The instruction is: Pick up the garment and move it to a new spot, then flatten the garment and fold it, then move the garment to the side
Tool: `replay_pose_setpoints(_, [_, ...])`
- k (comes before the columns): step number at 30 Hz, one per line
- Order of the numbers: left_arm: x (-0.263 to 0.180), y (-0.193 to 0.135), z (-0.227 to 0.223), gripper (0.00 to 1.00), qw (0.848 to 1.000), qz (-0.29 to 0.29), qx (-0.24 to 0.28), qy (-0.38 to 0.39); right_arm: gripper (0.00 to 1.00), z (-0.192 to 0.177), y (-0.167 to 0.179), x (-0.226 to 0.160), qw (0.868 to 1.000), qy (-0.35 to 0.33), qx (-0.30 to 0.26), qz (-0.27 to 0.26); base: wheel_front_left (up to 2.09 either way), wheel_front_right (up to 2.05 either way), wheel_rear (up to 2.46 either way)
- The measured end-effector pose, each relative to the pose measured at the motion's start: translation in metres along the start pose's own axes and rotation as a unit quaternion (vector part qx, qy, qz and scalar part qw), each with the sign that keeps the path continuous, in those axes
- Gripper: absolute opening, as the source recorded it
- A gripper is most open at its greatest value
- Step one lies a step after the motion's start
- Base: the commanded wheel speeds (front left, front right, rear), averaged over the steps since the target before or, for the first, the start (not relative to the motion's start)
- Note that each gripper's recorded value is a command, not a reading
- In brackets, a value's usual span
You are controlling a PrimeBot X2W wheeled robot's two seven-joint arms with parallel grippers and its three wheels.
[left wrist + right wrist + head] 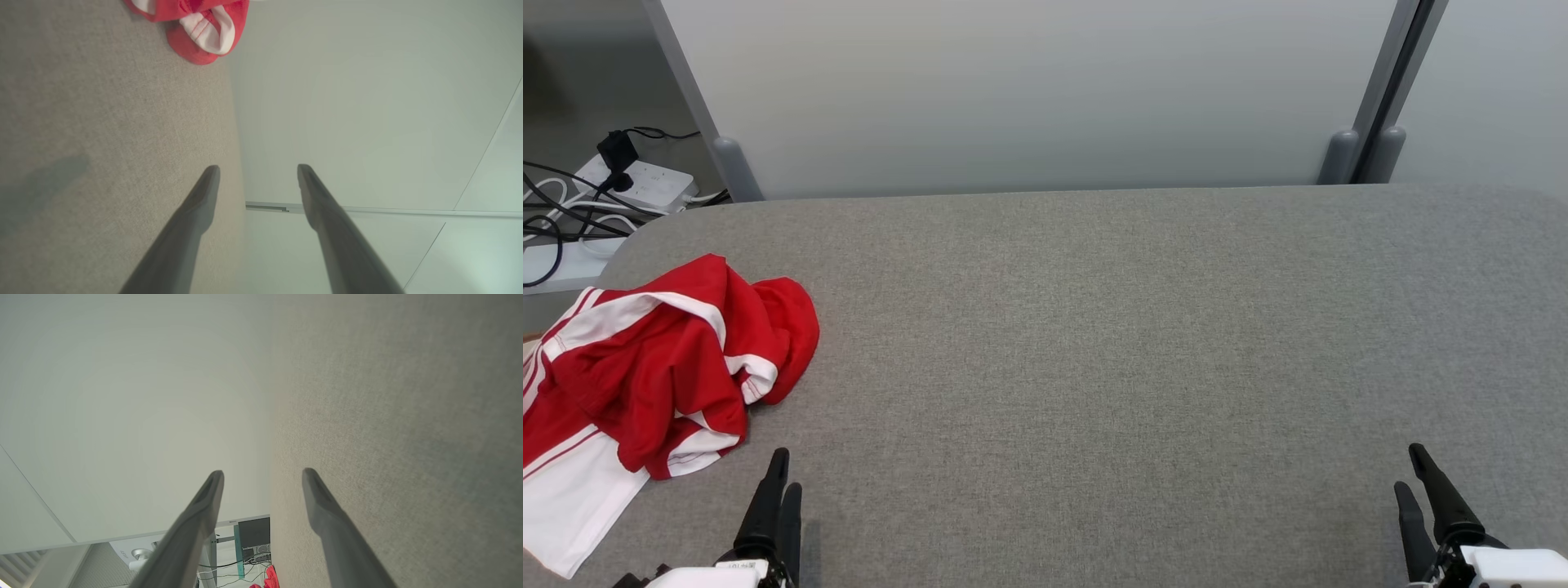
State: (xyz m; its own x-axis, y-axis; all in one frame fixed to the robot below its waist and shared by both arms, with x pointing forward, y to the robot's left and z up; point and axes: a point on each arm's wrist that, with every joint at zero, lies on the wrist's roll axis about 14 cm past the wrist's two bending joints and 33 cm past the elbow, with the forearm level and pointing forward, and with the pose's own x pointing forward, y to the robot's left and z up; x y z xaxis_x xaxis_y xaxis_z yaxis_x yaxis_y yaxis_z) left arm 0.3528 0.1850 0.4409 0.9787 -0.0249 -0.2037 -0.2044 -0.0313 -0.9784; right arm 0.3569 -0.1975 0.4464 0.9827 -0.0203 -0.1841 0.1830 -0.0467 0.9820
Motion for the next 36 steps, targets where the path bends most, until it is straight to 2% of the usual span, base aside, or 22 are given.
replay_pose_setpoints(2, [-0.003,0.006,-0.003,1.0,1.0,0.009,-0.003,0.002,1.0,-0.001,-0.005,-0.002,1.0,0.0,0.002,-0.008,0.0,0.0,0.0])
replay_pose_setpoints(13, [-0.001,-0.002,-0.007,1.0,1.0,-0.004,0.002,0.003,1.0,-0.009,0.006,0.001,1.0,0.008,-0.002,0.01,0.0,0.0,0.0])
replay_pose_setpoints(18, [-0.001,-0.005,-0.008,1.0,1.0,-0.008,0.019,-0.001,1.0,-0.01,0.01,0.001,1.0,0.006,-0.017,0.015,0.0,0.0,0.0])
replay_pose_setpoints(28, [0.0,-0.013,-0.009,1.0,0.996,-0.018,0.091,-0.002,1.0,-0.017,0.015,0.001,0.997,0.014,-0.078,0.022,0.0,0.0,0.0])
replay_pose_setpoints(36, [0.002,-0.023,-0.011,1.0,0.986,-0.033,0.164,-0.007,1.0,-0.023,0.019,0.003,0.991,0.019,-0.128,0.029,0.0,0.0,0.0])
